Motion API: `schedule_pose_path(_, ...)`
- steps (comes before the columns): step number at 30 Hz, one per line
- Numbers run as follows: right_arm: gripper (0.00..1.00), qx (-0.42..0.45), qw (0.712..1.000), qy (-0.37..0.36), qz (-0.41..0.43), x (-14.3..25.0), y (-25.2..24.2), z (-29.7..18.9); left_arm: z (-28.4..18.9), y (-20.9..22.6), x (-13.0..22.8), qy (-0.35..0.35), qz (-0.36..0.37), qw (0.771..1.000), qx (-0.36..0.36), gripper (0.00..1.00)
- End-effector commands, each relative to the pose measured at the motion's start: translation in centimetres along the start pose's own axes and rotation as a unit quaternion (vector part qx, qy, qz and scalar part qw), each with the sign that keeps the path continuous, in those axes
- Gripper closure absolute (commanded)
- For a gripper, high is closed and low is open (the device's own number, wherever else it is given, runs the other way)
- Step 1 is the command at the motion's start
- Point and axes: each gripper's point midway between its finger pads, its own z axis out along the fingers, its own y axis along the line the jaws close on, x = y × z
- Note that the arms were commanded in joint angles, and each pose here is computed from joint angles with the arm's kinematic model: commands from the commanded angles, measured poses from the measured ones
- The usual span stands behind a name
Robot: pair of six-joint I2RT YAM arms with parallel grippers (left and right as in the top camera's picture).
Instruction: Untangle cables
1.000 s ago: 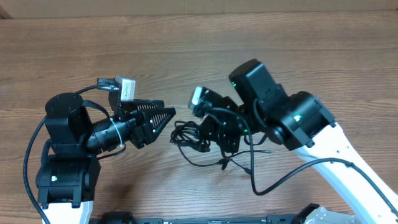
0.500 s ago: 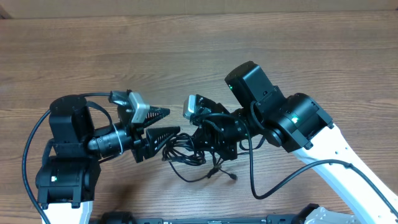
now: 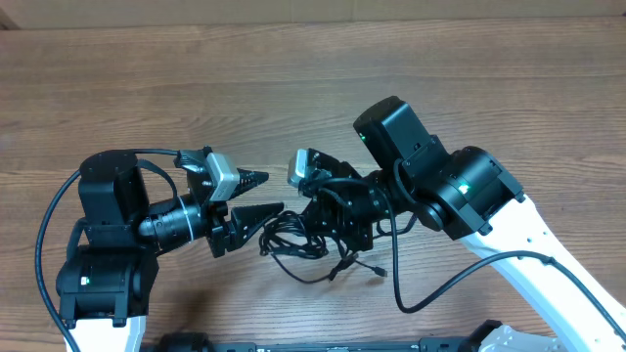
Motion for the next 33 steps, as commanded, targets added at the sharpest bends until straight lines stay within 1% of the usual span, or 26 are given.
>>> schedule_pose_path(1, 0.96, 0.038, 0.999, 0.002, -0.017, -0.5, -0.9, -0.6, -0.2, -0.2, -0.8, -0.007, 0.022, 1.0, 0.003, 0.48)
schedule_pose_path(5, 0.96, 0.065, 0.998, 0.004, -0.009, -0.2, -2.3, -1.2, -0.2, -0.5, -0.8, -0.009, 0.032, 0.999, 0.012, 0.47)
schedule_pose_path(8, 0.96, 0.067, 0.998, -0.01, 0.001, -0.4, -3.0, -1.9, -0.2, -1.2, -0.7, -0.012, 0.048, 0.998, 0.03, 0.46)
schedule_pose_path(9, 0.96, 0.062, 0.998, -0.017, 0.004, -0.5, -3.1, -2.2, -0.3, -1.4, -0.6, -0.012, 0.052, 0.998, 0.037, 0.44)
schedule_pose_path(12, 0.96, 0.041, 0.998, -0.045, 0.012, -1.2, -3.1, -3.1, -0.3, -2.0, -0.1, -0.009, 0.061, 0.997, 0.05, 0.43)
schedule_pose_path(15, 0.96, 0.003, 0.997, -0.072, 0.015, -1.9, -2.2, -3.7, -0.3, -2.1, 0.5, 0.0, 0.068, 0.996, 0.052, 0.42)
schedule_pose_path(18, 0.96, -0.024, 0.996, -0.084, 0.012, -2.3, -1.3, -3.7, -0.2, -2.0, 0.6, 0.001, 0.069, 0.996, 0.054, 0.41)
schedule_pose_path(19, 0.96, -0.027, 0.996, -0.086, 0.011, -2.4, -1.2, -3.7, -0.2, -2.0, 0.5, 0.0, 0.07, 0.996, 0.054, 0.39)
schedule_pose_path(23, 0.96, -0.042, 0.993, -0.107, 0.019, -3.5, -0.8, -4.0, -0.2, -2.0, 0.6, 0.0, 0.068, 0.996, 0.055, 0.38)
schedule_pose_path(26, 0.96, -0.089, 0.987, -0.137, 0.002, -4.8, 0.7, -4.5, -0.2, -2.0, 0.6, 0.0, 0.068, 0.996, 0.055, 0.4)
schedule_pose_path(27, 0.96, -0.105, 0.984, -0.146, -0.005, -5.2, 1.2, -4.7, -0.2, -2.0, 0.6, 0.0, 0.068, 0.996, 0.055, 0.44)
schedule_pose_path(28, 0.96, -0.123, 0.98, -0.155, -0.013, -5.5, 1.8, -5.0, -0.2, -2.0, 0.6, 0.001, 0.068, 0.996, 0.054, 0.51)
schedule_pose_path(29, 0.96, -0.136, 0.977, -0.161, -0.017, -5.7, 2.2, -5.2, -0.2, -2.0, 0.6, 0.001, 0.068, 0.996, 0.054, 0.63)
schedule_pose_path(30, 0.96, -0.142, 0.976, -0.164, -0.02, -5.8, 2.4, -5.3, -0.1, -1.9, 0.6, 0.002, 0.069, 0.996, 0.051, 0.77)
schedule_pose_path(31, 0.96, -0.141, 0.976, -0.164, -0.02, -5.9, 2.4, -5.3, -0.1, -1.8, 0.6, 0.003, 0.069, 0.996, 0.048, 0.95)
schedule_pose_path(33, 0.96, -0.131, 0.978, -0.161, -0.016, -5.8, 2.0, -5.1, -0.1, -1.5, 0.8, 0.007, 0.068, 0.997, 0.042, 0.96)
